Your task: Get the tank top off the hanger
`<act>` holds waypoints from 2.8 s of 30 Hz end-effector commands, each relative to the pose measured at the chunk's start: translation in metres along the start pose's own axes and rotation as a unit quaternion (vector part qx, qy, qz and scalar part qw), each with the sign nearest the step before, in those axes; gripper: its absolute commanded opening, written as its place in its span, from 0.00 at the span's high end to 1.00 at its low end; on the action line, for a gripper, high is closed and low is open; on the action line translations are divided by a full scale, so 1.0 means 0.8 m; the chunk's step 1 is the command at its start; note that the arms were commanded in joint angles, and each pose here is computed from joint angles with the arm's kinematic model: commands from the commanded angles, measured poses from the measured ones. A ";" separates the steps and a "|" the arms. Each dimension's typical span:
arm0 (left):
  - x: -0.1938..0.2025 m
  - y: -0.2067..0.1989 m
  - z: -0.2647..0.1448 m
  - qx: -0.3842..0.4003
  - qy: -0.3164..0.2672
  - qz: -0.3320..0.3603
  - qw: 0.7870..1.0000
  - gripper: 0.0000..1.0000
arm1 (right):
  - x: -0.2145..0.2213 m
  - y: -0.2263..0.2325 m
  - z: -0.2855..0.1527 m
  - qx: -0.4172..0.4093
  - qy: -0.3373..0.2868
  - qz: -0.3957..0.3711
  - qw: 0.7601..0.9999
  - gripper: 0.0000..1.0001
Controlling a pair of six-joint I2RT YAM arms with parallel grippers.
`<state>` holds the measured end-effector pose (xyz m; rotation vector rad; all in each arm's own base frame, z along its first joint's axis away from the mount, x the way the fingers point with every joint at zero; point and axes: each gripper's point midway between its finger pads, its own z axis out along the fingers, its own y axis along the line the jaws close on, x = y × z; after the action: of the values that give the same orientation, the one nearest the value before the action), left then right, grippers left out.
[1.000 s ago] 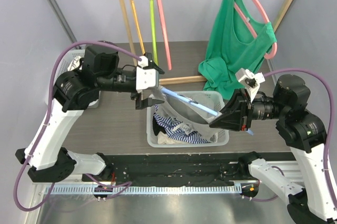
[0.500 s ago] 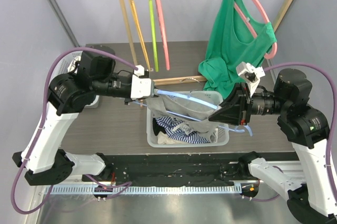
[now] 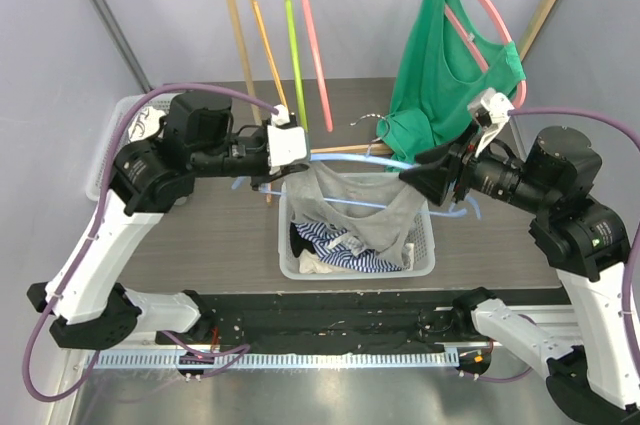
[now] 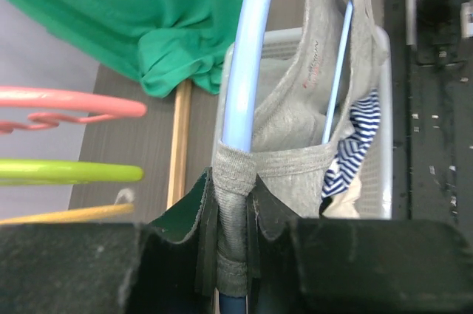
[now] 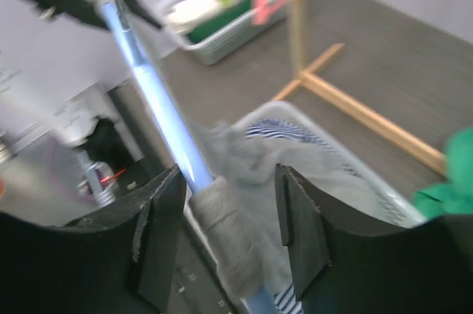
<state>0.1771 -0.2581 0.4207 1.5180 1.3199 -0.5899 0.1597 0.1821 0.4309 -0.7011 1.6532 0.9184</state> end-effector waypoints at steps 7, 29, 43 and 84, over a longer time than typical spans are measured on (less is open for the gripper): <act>-0.028 0.079 -0.026 -0.179 -0.029 -0.006 0.983 1.00 | -0.060 -0.103 -0.103 0.337 -0.155 -0.017 0.928 0.37; -0.018 0.065 -0.029 -0.159 -0.029 -0.014 0.987 1.00 | -0.018 -0.050 0.010 0.090 -0.171 0.131 0.972 0.38; -0.018 0.061 -0.027 -0.150 -0.032 -0.018 0.988 1.00 | -0.027 -0.051 0.025 0.069 -0.181 0.141 0.971 0.75; -0.021 0.056 -0.054 -0.160 -0.034 0.002 0.986 1.00 | 0.095 -0.221 -0.122 0.576 -0.058 0.116 0.807 0.99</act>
<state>0.2108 -0.2302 0.4177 1.3114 1.4208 -0.3992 0.2360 0.0246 0.3428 0.3788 1.8091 0.1180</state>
